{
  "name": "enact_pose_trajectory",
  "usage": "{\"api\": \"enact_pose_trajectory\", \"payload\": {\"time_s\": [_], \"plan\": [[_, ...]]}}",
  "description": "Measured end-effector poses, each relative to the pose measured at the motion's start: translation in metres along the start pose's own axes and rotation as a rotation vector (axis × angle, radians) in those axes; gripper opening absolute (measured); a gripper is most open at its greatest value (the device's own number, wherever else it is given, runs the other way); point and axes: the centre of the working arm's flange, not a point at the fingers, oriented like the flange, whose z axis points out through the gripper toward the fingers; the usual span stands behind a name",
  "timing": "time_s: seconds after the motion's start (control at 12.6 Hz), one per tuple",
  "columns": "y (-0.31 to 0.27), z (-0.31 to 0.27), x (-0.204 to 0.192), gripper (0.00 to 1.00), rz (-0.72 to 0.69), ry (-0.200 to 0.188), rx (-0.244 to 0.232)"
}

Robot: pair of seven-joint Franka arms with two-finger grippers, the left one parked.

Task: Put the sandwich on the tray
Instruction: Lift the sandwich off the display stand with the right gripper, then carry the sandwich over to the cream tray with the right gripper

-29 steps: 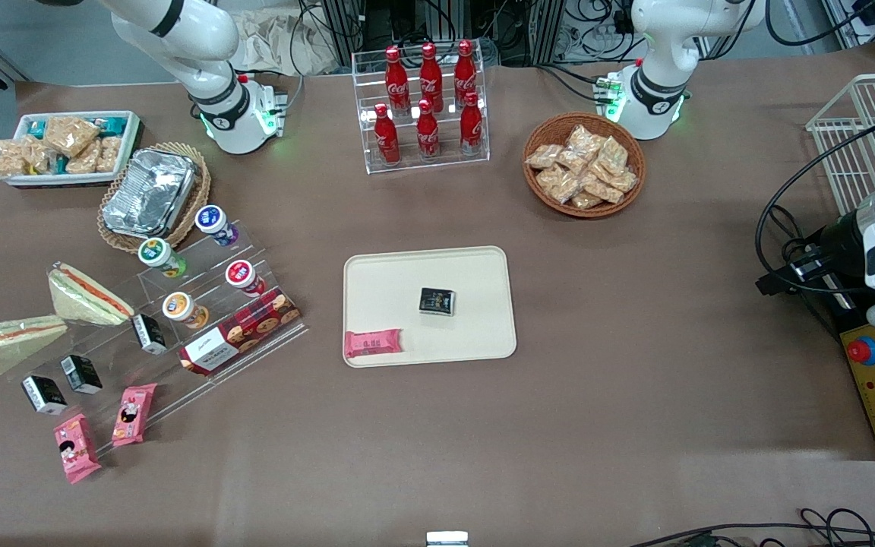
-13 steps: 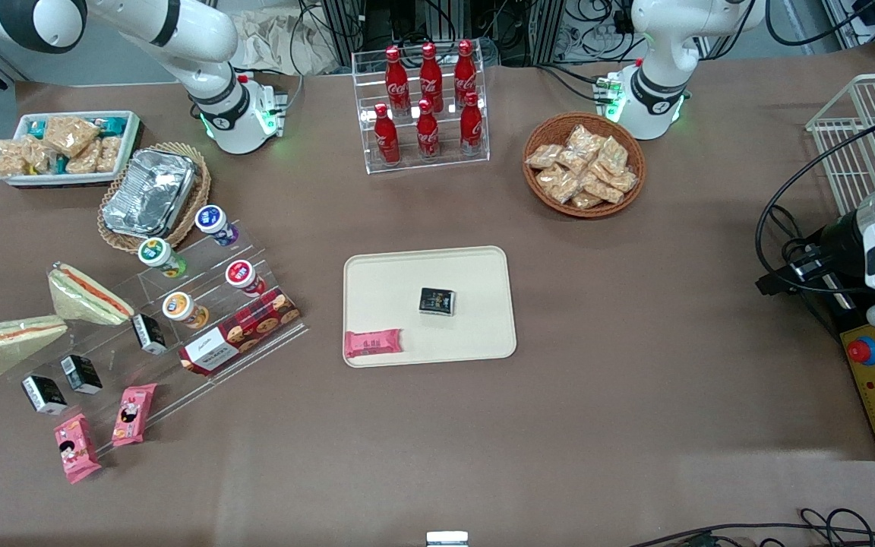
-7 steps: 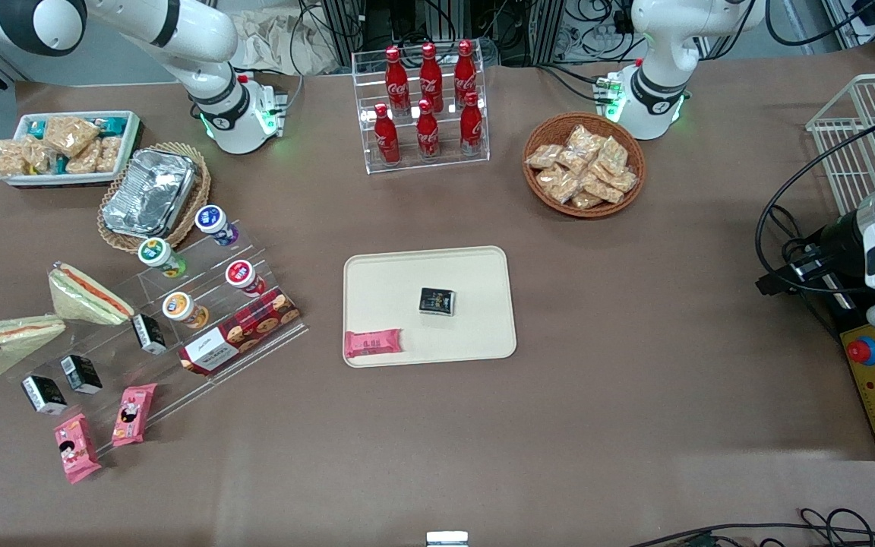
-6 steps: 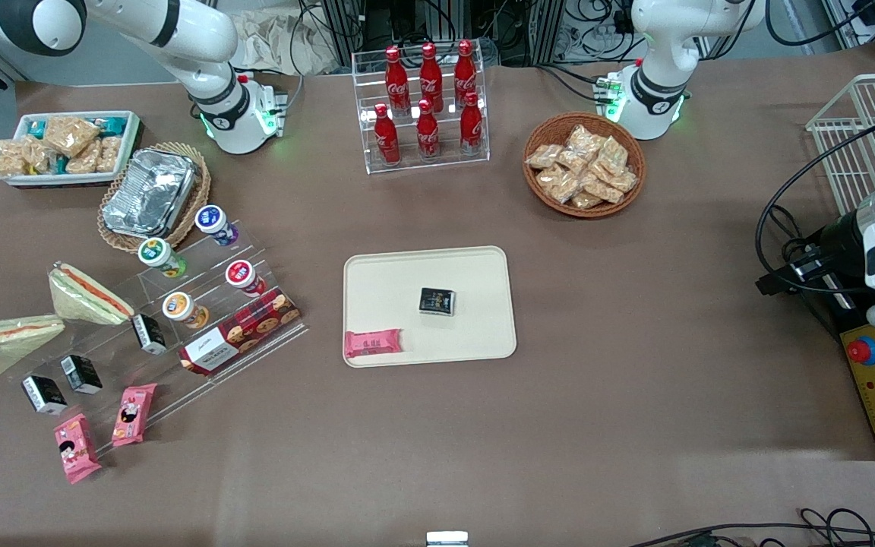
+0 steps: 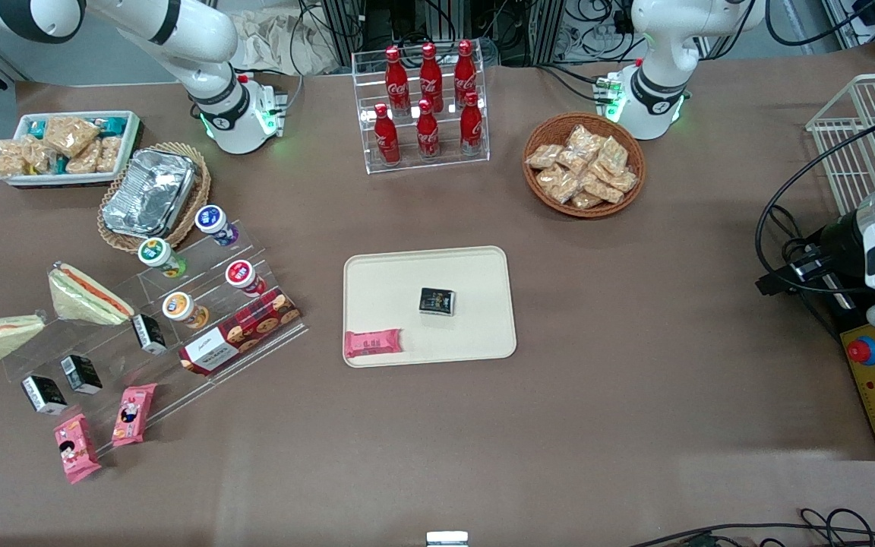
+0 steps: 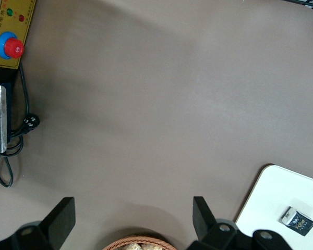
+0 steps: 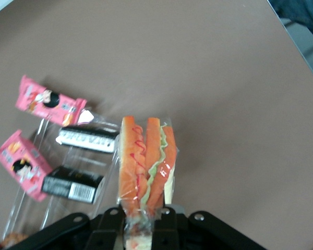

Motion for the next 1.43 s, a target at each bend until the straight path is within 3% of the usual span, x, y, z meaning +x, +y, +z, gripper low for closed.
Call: {"api": "enact_pose_trajectory", "payload": {"time_s": [0.24, 0.48, 0.71, 0.79, 1.03, 1.27, 1.43], "plan": [[-0.018, -0.049, -0.014, 0.17, -0.108, -0.010, 0.019], [-0.062, -0.084, -0.033, 0.17, -0.279, 0.006, 0.054], [-0.117, -0.106, -0.065, 0.17, -0.423, -0.033, 0.086], [-0.141, -0.117, -0.080, 0.17, -0.474, -0.029, 0.100], [-0.240, -0.152, -0.148, 0.17, -0.667, -0.013, 0.153], [-0.337, -0.153, -0.231, 0.17, -0.842, -0.046, 0.184], [-0.398, -0.140, -0.285, 0.17, -0.968, -0.045, 0.203]]}}
